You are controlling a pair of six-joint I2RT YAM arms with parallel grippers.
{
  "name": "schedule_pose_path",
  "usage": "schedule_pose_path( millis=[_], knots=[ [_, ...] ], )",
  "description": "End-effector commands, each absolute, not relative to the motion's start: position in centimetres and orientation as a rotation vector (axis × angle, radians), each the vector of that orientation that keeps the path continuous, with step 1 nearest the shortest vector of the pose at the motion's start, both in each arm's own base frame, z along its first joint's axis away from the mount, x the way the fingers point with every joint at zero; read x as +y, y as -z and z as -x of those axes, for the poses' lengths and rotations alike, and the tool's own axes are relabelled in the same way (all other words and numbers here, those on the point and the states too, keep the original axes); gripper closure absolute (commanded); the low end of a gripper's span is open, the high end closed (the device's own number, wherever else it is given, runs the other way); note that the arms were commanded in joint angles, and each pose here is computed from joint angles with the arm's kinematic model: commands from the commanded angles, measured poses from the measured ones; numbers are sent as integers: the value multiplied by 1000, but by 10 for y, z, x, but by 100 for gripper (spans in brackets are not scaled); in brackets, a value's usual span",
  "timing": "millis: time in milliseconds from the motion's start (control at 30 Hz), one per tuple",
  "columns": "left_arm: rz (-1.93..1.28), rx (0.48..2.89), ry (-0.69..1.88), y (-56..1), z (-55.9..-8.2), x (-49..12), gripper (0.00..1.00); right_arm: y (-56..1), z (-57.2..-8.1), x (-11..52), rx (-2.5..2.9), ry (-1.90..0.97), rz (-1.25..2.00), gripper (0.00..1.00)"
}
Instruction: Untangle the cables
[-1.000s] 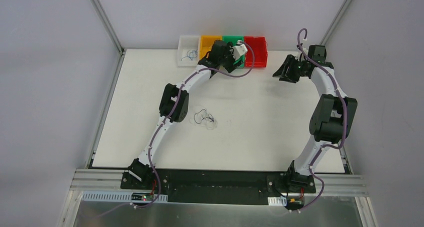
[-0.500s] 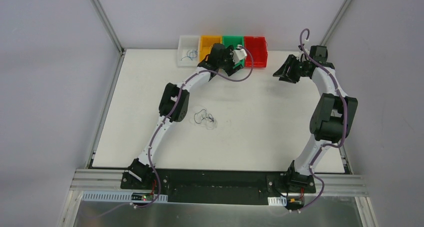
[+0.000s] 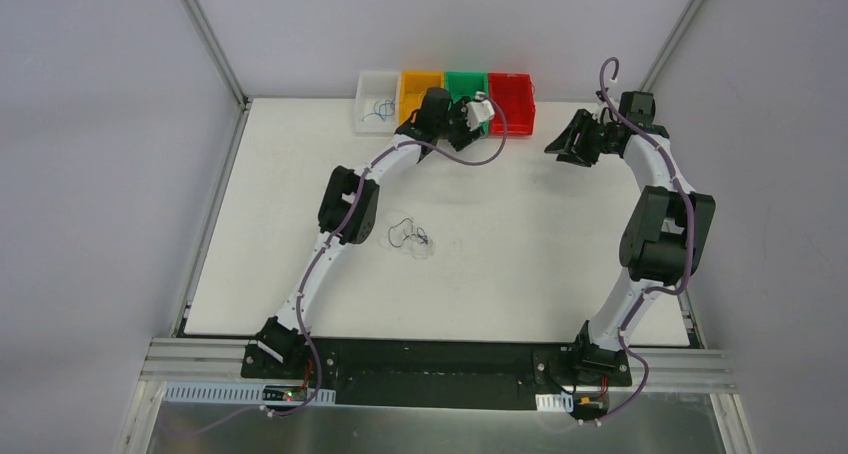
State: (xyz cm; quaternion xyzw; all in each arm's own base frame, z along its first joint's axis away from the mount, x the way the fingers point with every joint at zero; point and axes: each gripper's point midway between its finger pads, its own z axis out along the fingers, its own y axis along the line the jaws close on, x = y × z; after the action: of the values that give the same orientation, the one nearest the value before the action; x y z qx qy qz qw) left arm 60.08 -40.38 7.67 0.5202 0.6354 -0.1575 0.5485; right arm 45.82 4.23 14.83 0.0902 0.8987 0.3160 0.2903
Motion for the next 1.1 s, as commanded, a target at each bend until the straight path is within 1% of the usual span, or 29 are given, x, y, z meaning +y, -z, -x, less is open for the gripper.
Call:
schedule_pose_path(
  millis=[0,67,100,200,233,367,467,600,733,867,1067],
  knots=[
    [-1185,1412,317,-117,-615,-412,56,-148,-460,42,2386,-877,-245,51],
    [-1156,1408,311,-123,-619,-412,75,-146,-459,43,2390,-880,-249,51],
    [-1152,1402,316,-126,-618,-413,81,-146,-458,43,2391,-882,-249,51],
    [-1131,1389,325,-136,-618,-414,98,-144,-458,43,2397,-885,-251,51],
    [-1123,1385,326,-139,-618,-413,100,-144,-457,43,2398,-887,-252,51],
    [-1097,1362,322,-155,-619,-413,100,-142,-457,44,2399,-891,-253,51],
    [-1086,1360,274,-155,-626,-409,100,-142,-457,45,2402,-904,-277,52],
    [-1027,1371,72,-144,-655,-390,100,-140,-453,46,2409,-909,-285,52],
    [-992,1344,-86,-135,-673,-374,100,-135,-451,46,2419,-915,-297,52],
    [-961,1347,-99,-134,-678,-368,100,-133,-454,47,2422,-921,-303,52],
    [-1047,1308,-82,-117,-673,-379,100,-129,-455,46,2429,-926,-316,52]
  ],
)
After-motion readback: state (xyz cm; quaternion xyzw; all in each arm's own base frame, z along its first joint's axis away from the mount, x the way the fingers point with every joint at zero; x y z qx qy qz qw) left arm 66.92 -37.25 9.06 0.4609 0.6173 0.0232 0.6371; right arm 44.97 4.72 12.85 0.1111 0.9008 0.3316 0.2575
